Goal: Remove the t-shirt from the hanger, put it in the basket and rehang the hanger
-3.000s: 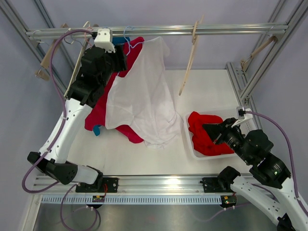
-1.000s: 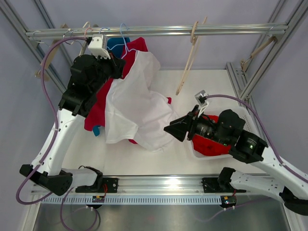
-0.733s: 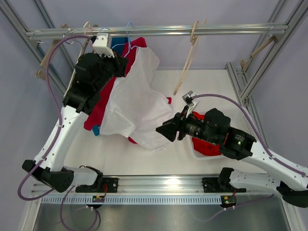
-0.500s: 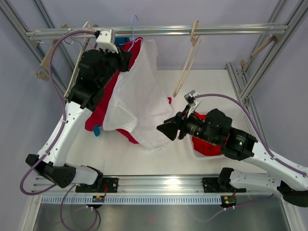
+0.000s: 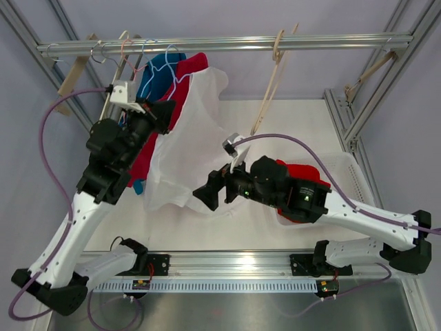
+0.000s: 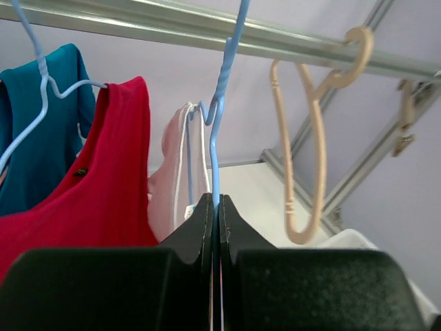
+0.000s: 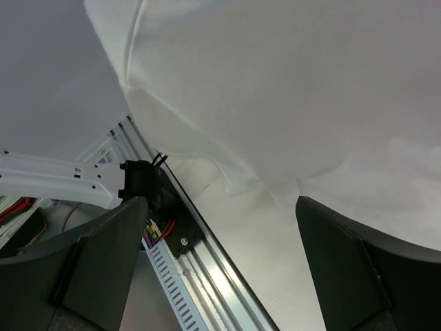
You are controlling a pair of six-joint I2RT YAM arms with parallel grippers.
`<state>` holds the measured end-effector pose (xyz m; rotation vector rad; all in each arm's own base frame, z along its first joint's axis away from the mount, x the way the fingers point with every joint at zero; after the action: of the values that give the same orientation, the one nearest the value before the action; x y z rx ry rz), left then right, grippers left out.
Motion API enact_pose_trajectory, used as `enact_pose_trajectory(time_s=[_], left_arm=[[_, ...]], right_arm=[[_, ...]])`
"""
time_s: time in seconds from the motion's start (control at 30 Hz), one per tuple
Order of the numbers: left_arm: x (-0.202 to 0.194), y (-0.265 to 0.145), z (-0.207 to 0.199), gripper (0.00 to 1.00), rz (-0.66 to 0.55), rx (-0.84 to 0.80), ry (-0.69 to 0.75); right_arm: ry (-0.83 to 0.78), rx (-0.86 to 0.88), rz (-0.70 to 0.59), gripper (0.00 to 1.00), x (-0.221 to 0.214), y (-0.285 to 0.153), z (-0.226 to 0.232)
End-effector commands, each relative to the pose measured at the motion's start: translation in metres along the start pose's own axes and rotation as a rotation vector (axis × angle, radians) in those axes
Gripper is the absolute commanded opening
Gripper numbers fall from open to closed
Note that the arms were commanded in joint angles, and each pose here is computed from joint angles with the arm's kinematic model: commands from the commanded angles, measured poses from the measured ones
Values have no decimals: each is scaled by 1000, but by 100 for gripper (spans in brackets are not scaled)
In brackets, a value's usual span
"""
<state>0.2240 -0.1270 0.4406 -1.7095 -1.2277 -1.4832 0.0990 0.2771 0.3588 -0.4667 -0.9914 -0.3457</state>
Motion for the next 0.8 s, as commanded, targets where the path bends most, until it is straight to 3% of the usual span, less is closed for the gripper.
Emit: enact_pose_trajectory(time_s=[0.0, 0.37, 0.43, 0.47, 0.53, 0.63, 0.7, 0.77], left_arm=[[37, -37, -15, 0, -215, -63, -116], [38, -100, -26, 0, -270, -162, -275], [43, -108, -26, 0, -291, -168, -277], [44, -111, -25, 0, -290, -162, -271], [44, -116, -25, 0, -296, -163, -274], [39, -119, -23, 0, -297, -155, -302], [30, -118, -21, 0, -285, -137, -331], [29, -121, -21, 0, -311, -145, -348]], right_arm=[[-35, 72, -88, 99, 15, 15, 32], [-165, 157, 14, 99, -31, 66, 101], [-169, 166, 26, 94, -34, 69, 106], [-172, 179, 29, 81, -36, 68, 112], [-177, 199, 28, 70, -35, 68, 121], [-195, 217, 51, 42, -45, 71, 135], [-201, 205, 49, 38, -50, 73, 142], [-181, 202, 46, 16, -51, 75, 146]])
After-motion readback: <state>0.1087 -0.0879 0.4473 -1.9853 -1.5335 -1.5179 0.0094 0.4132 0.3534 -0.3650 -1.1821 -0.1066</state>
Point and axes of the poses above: each gripper's point midway between its finger pads, its own y axis out along the fingers, its own z axis along the line the jaws close on, x = y × z, the point moved 10 cm from there along -y, back along the fingers, and after that the axes turned 5 degrees about y, right-handed, at the moved point
